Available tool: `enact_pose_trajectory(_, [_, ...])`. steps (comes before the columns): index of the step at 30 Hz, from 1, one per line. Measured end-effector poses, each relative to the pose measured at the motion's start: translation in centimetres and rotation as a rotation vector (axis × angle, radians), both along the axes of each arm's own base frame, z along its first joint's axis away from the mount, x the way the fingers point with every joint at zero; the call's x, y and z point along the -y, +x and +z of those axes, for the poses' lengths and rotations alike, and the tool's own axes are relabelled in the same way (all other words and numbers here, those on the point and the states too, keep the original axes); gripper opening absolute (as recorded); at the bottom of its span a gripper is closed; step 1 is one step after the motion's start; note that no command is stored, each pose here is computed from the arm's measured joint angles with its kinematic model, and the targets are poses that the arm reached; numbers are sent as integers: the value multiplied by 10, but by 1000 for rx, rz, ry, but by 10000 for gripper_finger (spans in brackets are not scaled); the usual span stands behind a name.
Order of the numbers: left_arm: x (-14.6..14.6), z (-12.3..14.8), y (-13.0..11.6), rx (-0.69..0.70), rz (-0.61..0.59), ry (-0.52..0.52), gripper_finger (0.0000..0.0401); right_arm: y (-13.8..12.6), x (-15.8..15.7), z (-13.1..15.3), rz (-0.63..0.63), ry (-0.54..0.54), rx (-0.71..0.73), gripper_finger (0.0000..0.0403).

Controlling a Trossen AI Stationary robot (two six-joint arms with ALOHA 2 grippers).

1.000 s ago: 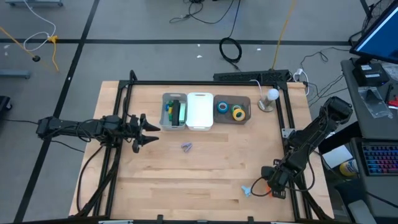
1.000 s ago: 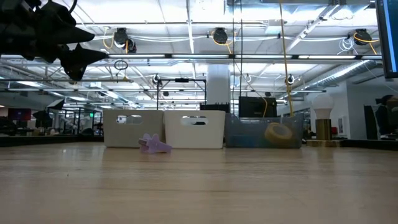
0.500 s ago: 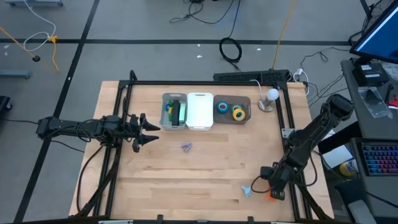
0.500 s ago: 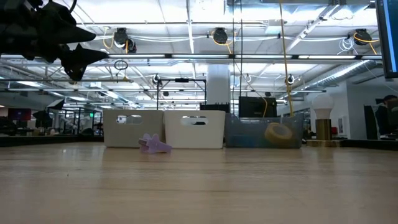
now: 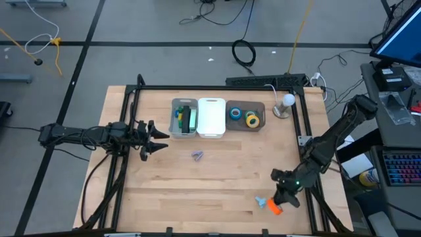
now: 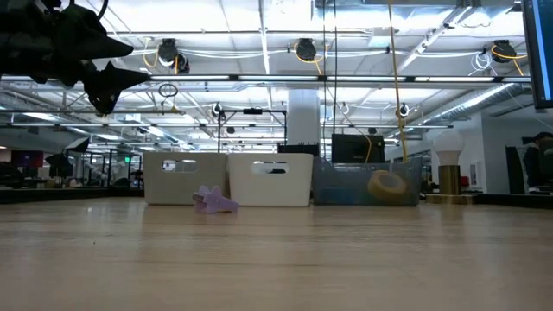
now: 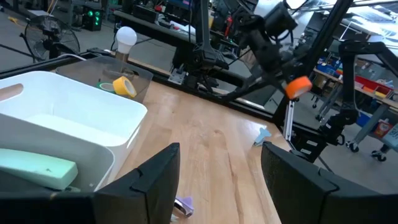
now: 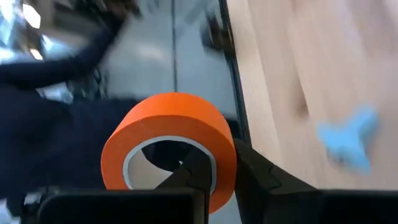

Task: Pick and place Stapler, Stapler remover, tape
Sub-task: Put the orange tape into the black bin

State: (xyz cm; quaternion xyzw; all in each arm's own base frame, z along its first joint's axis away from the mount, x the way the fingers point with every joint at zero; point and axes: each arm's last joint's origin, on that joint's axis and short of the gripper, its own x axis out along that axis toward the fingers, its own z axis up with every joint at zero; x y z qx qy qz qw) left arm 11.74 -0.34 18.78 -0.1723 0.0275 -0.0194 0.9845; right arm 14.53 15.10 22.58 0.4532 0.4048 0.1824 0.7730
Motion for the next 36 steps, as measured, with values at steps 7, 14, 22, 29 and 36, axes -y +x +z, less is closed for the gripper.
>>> enact_pose_trajectory(7, [0,0,0,0,0,1,225,22,19,12,-174,-104,241,31])
enact_pose_trajectory(14, [0,0,0,0,-1,11,225,48,59,16,-389,-365,407,31])
enact_pose_trajectory(22, [0,3,0,28,0,26,225,67,117,14,-629,-691,412,31])
enact_pose_trajectory(29, [0,7,0,71,1,28,225,74,159,9,-722,-869,345,31])
enact_pose_trajectory(36, [0,7,0,78,1,25,225,84,195,13,-767,-1044,289,31])
